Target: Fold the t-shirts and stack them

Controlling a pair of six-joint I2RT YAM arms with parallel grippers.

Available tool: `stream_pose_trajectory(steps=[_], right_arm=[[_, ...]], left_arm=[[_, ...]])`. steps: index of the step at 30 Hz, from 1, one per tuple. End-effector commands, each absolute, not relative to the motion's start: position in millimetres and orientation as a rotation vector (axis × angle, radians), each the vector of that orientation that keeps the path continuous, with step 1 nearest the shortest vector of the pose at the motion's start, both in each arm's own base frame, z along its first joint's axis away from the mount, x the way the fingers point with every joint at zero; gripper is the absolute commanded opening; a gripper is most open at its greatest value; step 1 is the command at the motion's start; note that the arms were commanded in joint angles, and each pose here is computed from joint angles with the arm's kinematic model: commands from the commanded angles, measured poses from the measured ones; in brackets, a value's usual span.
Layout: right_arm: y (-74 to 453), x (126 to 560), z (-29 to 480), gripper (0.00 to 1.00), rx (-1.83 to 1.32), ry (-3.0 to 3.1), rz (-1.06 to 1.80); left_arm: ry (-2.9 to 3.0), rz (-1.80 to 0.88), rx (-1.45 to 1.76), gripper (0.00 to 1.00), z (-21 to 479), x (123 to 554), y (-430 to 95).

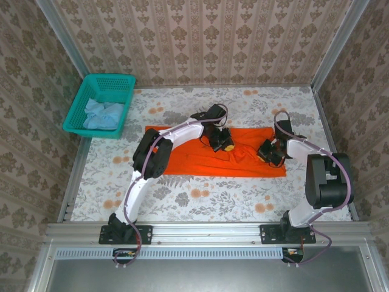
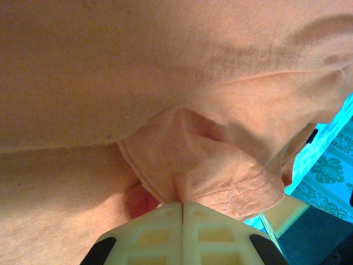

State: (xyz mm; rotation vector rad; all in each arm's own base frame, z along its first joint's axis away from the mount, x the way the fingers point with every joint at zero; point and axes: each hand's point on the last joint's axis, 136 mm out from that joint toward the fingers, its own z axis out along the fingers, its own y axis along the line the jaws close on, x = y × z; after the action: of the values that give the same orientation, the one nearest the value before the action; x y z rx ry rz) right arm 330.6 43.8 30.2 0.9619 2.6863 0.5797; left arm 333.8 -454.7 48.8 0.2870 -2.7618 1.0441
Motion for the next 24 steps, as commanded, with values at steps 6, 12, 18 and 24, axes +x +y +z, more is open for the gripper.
stream_pose_trajectory(steps=[6,12,18,24], right_arm=[[47,323,47,0.07,0.812,2.713,0.516],[53,315,48,0.07,0.710,2.739,0.494],[65,308,47,0.08,0.612,2.757,0.506],[83,300,50,0.19,0.538,2.737,0.613]], left_arm=[[-2.828,1.092,0.157,0.00,73,346,-446],[-2.810,1.091,0.032,0.00,79,345,-430],[-2.740,1.086,-0.075,0.00,72,334,-419],[-2.693,1.096,-0.143,0.00,73,327,-414]])
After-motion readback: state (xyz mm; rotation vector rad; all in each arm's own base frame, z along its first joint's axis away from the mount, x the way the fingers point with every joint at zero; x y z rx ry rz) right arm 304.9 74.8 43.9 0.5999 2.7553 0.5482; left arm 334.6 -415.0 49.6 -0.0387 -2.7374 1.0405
